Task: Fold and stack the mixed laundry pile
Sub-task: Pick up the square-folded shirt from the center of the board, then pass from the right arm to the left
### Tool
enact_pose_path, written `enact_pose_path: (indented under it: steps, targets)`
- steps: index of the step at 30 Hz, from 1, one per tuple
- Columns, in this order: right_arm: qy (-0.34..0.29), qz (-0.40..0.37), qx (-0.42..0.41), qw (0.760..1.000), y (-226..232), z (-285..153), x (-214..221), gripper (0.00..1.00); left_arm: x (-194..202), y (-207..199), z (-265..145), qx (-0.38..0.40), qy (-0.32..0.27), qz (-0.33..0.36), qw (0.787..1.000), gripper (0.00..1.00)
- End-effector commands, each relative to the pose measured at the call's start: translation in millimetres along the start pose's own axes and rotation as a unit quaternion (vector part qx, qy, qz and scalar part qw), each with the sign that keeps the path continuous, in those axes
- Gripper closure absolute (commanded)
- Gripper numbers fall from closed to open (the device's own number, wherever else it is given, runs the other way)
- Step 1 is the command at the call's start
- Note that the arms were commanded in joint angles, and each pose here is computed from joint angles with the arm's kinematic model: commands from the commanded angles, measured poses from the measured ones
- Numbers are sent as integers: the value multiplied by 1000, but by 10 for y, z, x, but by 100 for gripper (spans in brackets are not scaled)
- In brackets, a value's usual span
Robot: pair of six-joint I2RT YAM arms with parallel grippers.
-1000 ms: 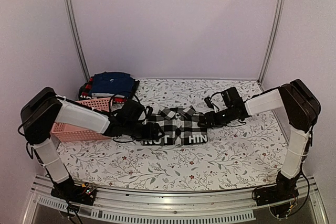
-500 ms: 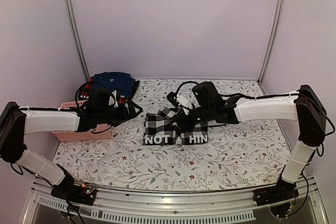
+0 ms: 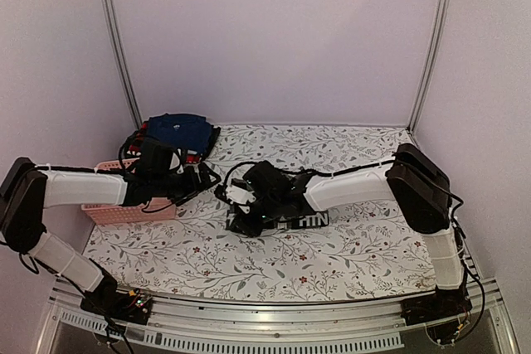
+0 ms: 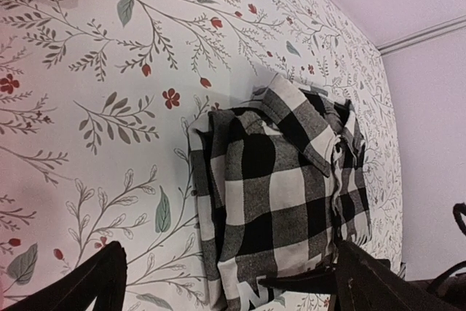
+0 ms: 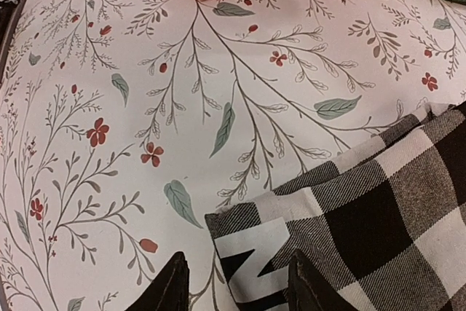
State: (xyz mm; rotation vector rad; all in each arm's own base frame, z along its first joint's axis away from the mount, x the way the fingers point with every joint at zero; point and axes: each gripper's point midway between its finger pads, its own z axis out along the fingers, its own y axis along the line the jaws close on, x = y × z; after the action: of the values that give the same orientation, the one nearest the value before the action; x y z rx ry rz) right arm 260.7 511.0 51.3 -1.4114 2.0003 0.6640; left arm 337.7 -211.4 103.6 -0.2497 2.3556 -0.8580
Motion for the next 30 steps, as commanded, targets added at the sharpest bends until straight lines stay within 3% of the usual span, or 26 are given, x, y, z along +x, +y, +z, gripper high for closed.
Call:
enact_pose_path:
  steps: [1, 4, 8, 12, 19, 30]
  targets:
    - [34, -23, 26, 999, -31, 216, 139, 55, 24, 51, 62, -5, 15, -14, 1000, 0]
    - [60, -32, 41, 997, -51, 350, 316, 58, 92, 101, 112, -8, 27, -25, 999, 0]
    - [74, -38, 62, 995, -92, 383, 474, 81, 205, 140, 211, -6, 47, -39, 998, 0]
    - [23, -46, 74, 996, -100, 140, 236, 99, 295, 124, 313, 0, 63, -41, 997, 0]
    - [-92, -39, 85, 991, -184, -379, -311, 100, 492, 31, 477, 23, 88, -63, 994, 0]
    - [-120, -41, 86, 988, -190, -524, -449, 100, 658, -385, 792, 83, 113, -76, 987, 0]
